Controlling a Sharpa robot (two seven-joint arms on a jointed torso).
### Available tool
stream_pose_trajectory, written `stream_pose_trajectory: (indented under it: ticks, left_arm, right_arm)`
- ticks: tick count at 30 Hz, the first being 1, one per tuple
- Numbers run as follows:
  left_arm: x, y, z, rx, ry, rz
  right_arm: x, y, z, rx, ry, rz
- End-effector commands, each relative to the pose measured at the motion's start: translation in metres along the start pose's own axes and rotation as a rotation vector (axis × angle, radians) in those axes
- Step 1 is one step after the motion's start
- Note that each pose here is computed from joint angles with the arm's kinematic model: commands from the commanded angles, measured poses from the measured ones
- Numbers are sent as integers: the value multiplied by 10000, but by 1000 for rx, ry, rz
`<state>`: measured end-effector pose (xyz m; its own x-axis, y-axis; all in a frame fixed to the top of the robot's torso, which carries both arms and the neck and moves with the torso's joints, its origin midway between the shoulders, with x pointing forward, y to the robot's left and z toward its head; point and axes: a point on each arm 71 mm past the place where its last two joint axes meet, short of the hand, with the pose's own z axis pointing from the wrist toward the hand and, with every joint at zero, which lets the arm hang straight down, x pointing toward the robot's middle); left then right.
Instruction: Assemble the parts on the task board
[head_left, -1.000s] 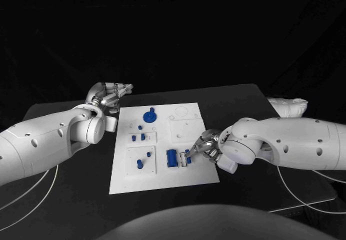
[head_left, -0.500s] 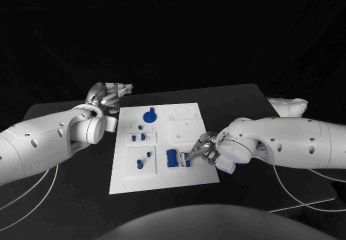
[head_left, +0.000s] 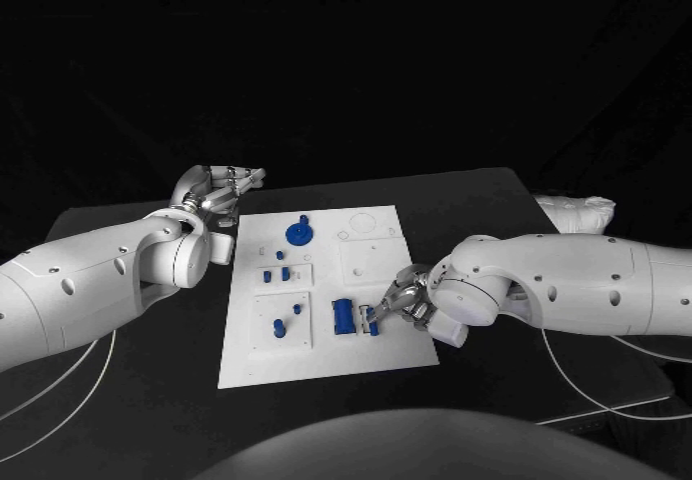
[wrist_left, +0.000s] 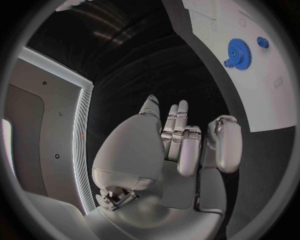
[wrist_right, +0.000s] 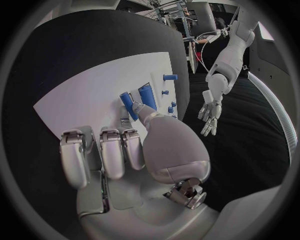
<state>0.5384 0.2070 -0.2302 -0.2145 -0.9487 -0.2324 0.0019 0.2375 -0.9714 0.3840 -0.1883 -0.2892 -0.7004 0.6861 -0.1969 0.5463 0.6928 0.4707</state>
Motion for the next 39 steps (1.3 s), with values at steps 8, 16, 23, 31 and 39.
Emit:
stream_pose_trajectory:
  ticks: [8, 16, 23, 31, 39]
  left_arm:
    - [29, -14, 2, 7, 18, -4]
    - [29, -14, 3, 7, 18, -4]
    - [32, -14, 3, 6, 19, -4]
    - [38, -14, 5, 5, 21, -5]
    - [38, -14, 5, 4, 22, -5]
  right_arm:
    - [32, 27, 32, 9, 20, -16]
    - [34, 38, 34, 3, 13, -11]
    - [39, 44, 32, -2, 10, -8]
    - [48, 47, 28, -3, 11, -8]
    - [51, 47, 27, -3, 12, -7]
